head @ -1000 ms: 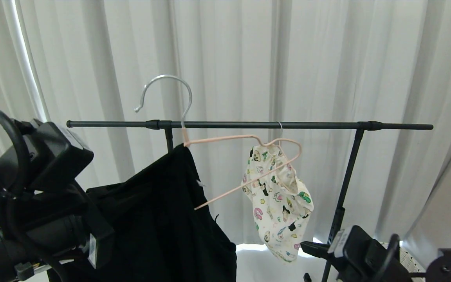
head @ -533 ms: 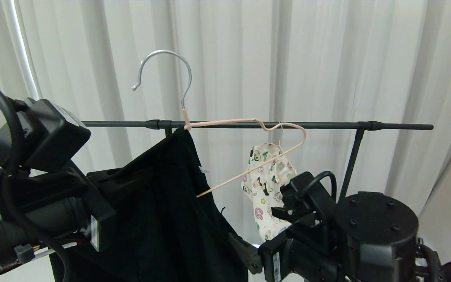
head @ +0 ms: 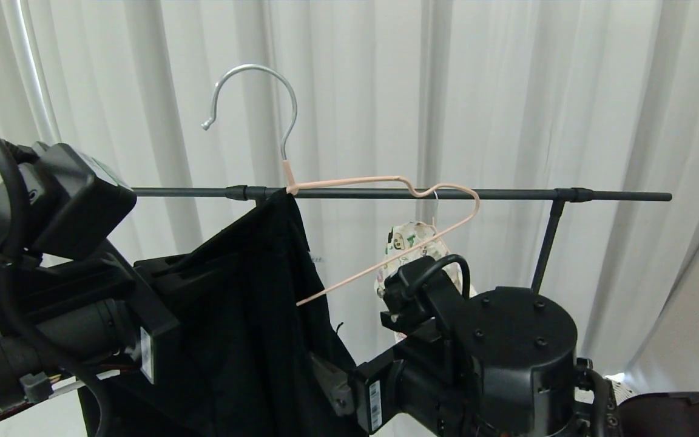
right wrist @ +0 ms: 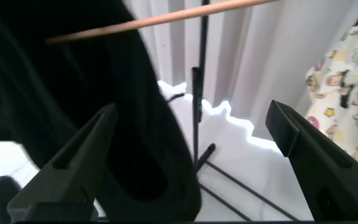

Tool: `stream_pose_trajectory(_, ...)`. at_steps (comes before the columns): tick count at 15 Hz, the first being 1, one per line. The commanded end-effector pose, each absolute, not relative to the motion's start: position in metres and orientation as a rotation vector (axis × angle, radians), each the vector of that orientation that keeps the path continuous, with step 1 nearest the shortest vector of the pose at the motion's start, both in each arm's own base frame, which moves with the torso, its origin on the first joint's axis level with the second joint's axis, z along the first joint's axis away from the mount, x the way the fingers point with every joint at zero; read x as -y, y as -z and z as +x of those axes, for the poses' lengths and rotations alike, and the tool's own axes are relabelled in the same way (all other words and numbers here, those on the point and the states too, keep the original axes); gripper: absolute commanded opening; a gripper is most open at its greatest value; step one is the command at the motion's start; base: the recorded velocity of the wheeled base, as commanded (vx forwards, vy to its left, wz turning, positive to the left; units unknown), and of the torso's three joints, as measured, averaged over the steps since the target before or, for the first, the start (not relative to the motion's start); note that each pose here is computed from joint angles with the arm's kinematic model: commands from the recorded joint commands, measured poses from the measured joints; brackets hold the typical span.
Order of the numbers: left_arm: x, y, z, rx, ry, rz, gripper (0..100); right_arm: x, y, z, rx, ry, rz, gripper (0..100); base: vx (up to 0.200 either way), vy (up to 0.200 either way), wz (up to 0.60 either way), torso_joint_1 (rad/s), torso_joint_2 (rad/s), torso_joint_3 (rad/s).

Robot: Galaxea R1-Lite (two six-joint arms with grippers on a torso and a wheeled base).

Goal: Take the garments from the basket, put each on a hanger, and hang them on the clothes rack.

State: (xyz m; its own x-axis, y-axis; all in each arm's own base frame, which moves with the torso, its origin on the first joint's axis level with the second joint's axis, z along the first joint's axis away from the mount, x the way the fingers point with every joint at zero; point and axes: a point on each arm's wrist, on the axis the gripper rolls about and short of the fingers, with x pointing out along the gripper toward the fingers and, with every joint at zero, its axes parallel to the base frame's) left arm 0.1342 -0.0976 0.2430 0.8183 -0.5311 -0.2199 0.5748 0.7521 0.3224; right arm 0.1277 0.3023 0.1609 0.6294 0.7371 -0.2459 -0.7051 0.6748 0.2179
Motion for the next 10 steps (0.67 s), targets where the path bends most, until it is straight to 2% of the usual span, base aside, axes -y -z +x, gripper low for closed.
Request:
stream_pose_trajectory(1, 0.098, -0.242, 0.135, -0.12, 0.605, 0.391, 0, -0.31, -0.157, 0.112, -0.34, -0.876, 0.089, 100, 0.0, 0.0, 0.0, 0.0, 0.0, 0.0)
stream_pose_trajectory(3, 0.098, -0.242, 0.135, -0.12, 0.607, 0.392, 0, -0.314, -0.153, 0.104, -0.352, -0.899, 0.071, 100, 0.0, 0.0, 0.0, 0.0, 0.0, 0.0)
stream_pose_trajectory(6, 0.097, -0.243, 0.133, -0.114, 0.607, 0.39, 0, -0.312, -0.14, 0.125, -0.359, -0.777, 0.047, 100, 0.0, 0.0, 0.0, 0.0, 0.0, 0.0)
stream_pose_trajectory(10, 0.097, -0.243, 0.133, -0.111, 0.606, 0.388, 0, -0.292, -0.121, 0.137, -0.399, -0.7, -0.029, 100, 0.0, 0.0, 0.0, 0.0, 0.0, 0.0)
